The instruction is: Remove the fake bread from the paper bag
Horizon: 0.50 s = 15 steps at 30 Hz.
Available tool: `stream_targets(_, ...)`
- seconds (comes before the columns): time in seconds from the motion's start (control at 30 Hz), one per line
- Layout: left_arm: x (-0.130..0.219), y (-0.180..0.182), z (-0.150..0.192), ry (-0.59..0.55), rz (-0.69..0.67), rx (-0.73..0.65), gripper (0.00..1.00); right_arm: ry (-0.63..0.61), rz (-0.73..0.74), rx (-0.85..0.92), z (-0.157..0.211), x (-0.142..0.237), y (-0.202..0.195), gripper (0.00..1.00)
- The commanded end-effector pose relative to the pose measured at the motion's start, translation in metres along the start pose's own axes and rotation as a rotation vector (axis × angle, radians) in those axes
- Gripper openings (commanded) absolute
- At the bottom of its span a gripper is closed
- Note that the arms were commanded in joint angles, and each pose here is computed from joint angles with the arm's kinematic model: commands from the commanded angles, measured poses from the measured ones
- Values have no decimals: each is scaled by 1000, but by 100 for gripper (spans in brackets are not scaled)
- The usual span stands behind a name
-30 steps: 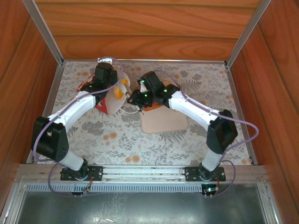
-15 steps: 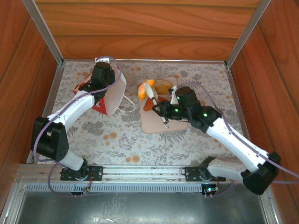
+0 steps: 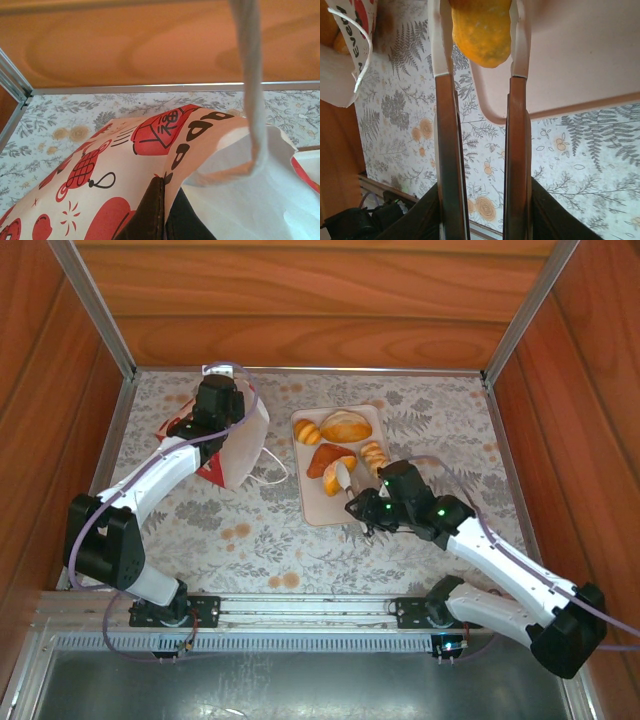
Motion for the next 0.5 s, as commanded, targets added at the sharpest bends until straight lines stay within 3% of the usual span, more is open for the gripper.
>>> stream_targets(0.0, 9, 6, -4, -11, -1, 21, 0, -27, -103, -30, -10, -8, 17, 33)
stream_targets(0.23, 9, 5, -3, -8, 4, 24, 0, 8, -91, -46, -8, -26, 12, 35)
stream_targets(0.47, 7, 3, 1, 3, 16, 29, 0, 23, -45, -90, 2, -37, -9, 43)
Point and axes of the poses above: each hand's point on the last joint's axis, 136 mm out from that joint toward the fingers, its own x axis back along the fingers, its own y axis along the line the jaws close on, z = x × y, the point moved 2 cm from there along x, back along the fingers, and after that the axes turned 7 degrees about x, right-handed, at the moved point
